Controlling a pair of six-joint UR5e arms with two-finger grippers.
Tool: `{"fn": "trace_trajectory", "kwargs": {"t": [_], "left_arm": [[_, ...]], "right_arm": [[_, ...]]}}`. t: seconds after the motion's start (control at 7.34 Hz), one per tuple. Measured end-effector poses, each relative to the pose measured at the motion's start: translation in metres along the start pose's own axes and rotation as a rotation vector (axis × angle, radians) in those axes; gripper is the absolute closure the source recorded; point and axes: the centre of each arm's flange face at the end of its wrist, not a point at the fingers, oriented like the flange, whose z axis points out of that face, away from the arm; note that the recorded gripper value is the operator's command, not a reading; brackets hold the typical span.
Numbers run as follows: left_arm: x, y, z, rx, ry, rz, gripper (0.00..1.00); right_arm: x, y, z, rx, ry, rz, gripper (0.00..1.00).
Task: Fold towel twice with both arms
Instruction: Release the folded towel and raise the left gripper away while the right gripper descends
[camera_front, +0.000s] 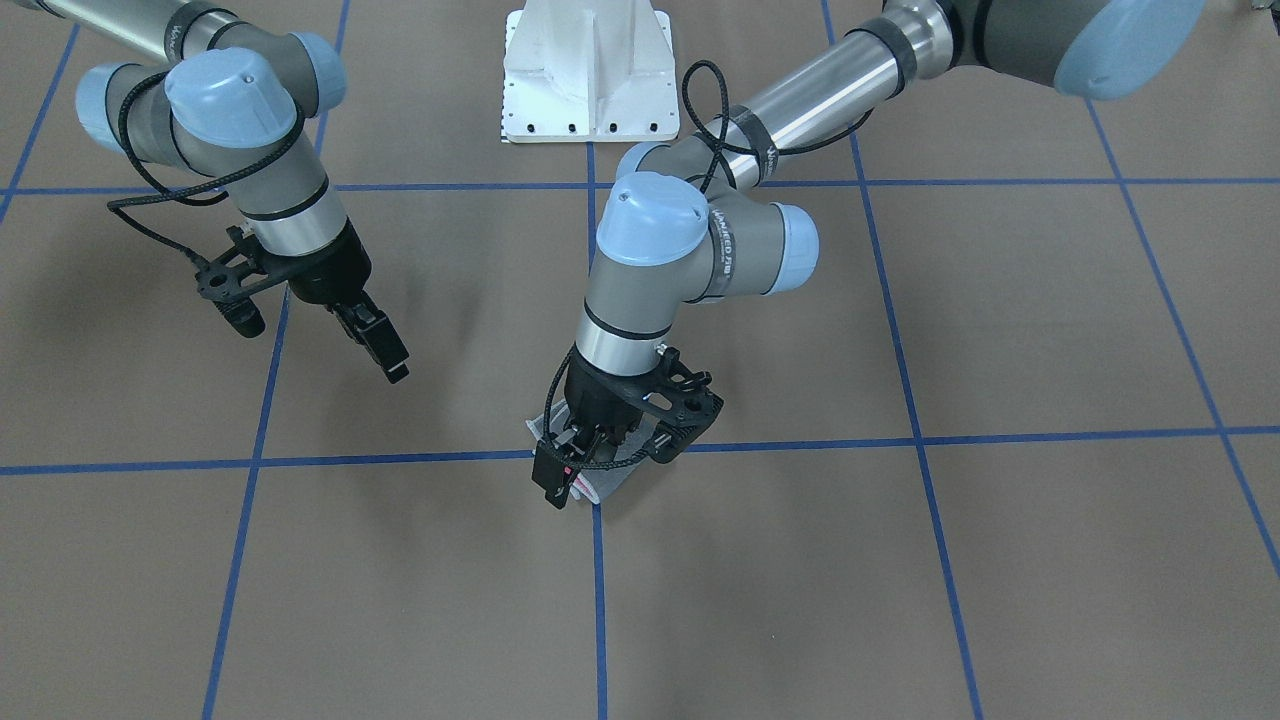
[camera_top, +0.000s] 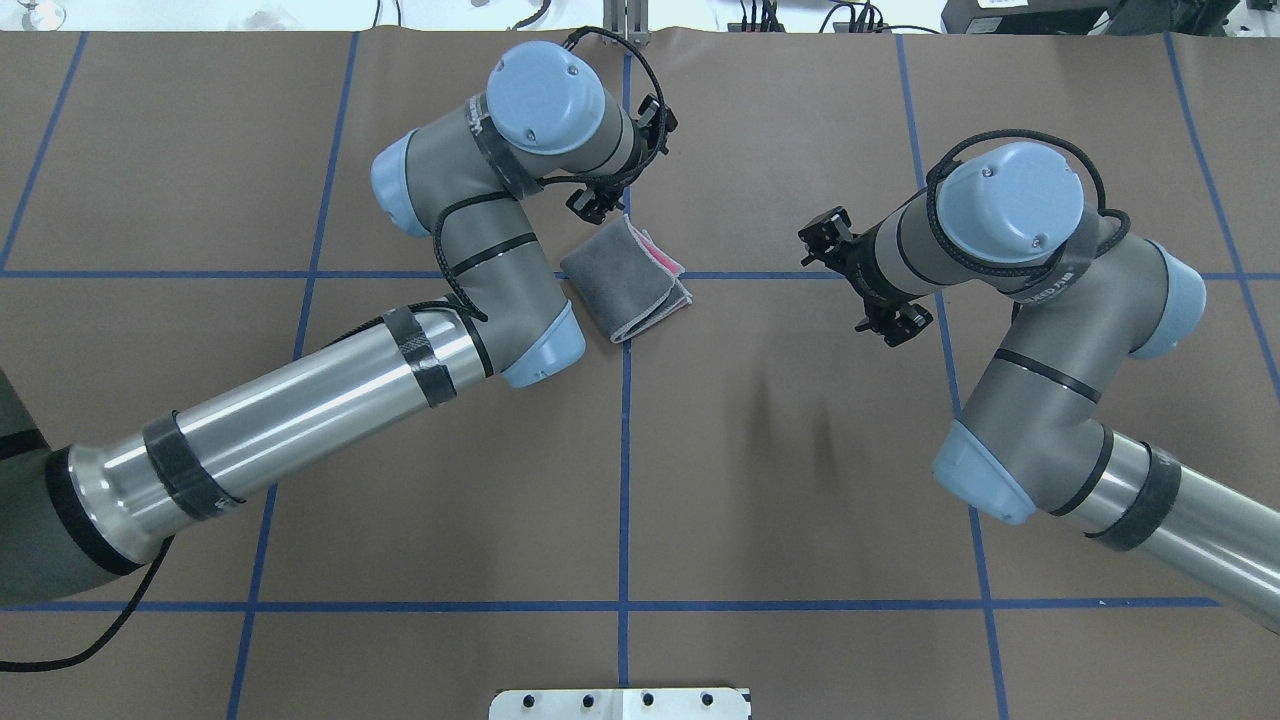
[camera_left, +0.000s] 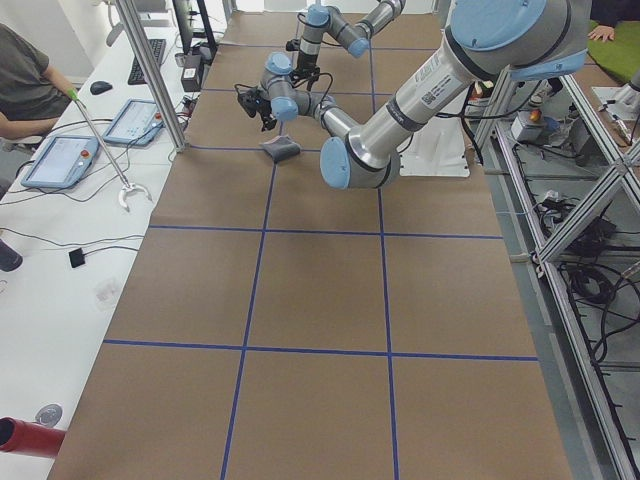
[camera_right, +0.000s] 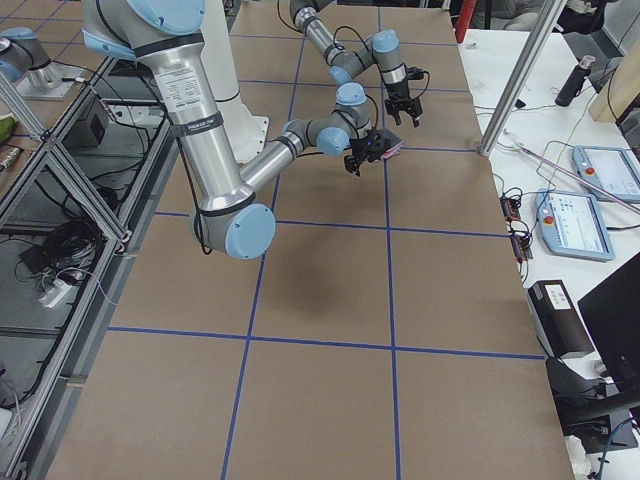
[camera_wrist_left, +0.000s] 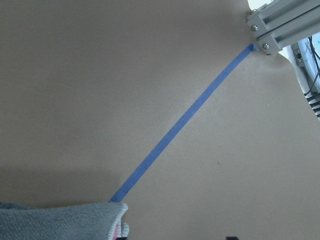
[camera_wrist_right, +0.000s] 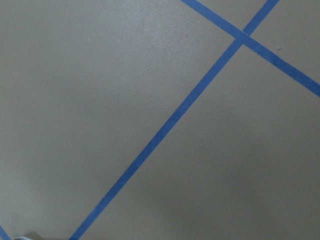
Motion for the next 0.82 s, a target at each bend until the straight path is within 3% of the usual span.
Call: {"fn": "trace_trajectory", "kwargs": {"t": [0.27,0.55,0.82], "left_arm": [[-0.018,-0.027,-0.023,-0.066,-0.011,-0.010,0.00],[-0.088,-0.064,-0.051,-0.110,-0.026,0.027,0.00],[-0.146,-0.099,-0.080,-0.125,-0.037,0.088,0.00]], "right_arm": [[-0.037,0.011,0.019,0.009,-0.016,-0.003,0.00],[-0.057,0.016,0.053,-0.009,-0.081,-0.020,0.01],[-0.085,0.032,0.081,-0.025,-0.099,-0.016,0.12]]}}
